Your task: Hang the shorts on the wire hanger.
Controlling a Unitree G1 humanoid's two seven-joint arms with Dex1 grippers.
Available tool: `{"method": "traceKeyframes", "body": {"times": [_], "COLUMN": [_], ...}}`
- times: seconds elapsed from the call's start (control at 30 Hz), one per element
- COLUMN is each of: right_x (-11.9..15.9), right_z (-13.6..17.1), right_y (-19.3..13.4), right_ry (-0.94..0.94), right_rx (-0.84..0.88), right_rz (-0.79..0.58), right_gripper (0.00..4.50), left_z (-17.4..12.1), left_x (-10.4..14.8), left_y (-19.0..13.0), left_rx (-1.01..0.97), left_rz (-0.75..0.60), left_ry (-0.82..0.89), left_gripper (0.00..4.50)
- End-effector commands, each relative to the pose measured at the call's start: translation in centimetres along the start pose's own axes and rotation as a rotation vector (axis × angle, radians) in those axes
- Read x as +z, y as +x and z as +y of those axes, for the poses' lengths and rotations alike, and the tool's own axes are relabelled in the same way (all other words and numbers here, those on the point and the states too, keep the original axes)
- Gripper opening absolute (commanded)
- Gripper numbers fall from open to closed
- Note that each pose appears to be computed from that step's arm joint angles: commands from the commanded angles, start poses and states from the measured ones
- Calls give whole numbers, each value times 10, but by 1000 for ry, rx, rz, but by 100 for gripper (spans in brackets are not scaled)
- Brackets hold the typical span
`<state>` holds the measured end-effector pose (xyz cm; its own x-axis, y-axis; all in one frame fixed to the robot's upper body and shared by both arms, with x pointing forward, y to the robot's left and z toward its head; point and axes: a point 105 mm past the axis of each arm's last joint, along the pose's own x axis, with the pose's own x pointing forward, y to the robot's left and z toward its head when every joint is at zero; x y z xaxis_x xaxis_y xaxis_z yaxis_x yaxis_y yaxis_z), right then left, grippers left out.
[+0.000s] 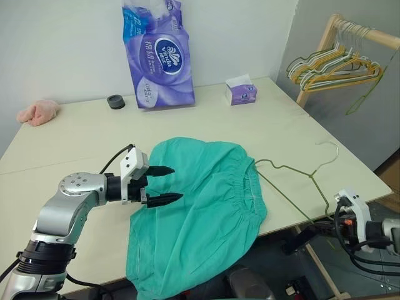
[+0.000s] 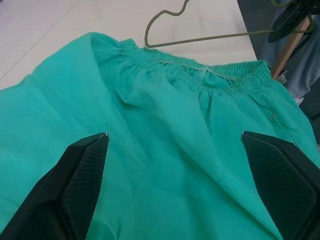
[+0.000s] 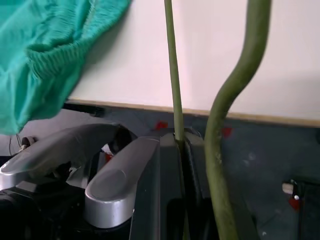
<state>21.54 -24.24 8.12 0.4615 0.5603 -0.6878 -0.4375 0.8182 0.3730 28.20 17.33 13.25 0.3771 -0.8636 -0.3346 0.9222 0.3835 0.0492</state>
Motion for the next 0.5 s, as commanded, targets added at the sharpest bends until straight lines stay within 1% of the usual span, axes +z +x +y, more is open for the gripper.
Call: {"method": "traceKeyframes", "body": {"times": [0.03,0.17,0.3,0.5], "right_x": [7,3,6,-3], "right_z": [7,0,-1,11], "right_y": [-2,3,3,1], "right_ry": [-16,7,26,69], "right_rx": [31,20,30,93], "right_rz": [1,39,33,53], "right_gripper": [0,0,0,0], "left_z": [1,-1,-2,-3], "left_x": [6,5,4,3], "left_y": [-5,-5,-5,-6], "left_rx": [11,13,15,21], "left_rz": [3,6,8,14], "left_ry": [42,46,49,49], "left_gripper": [448,448,448,448]}}
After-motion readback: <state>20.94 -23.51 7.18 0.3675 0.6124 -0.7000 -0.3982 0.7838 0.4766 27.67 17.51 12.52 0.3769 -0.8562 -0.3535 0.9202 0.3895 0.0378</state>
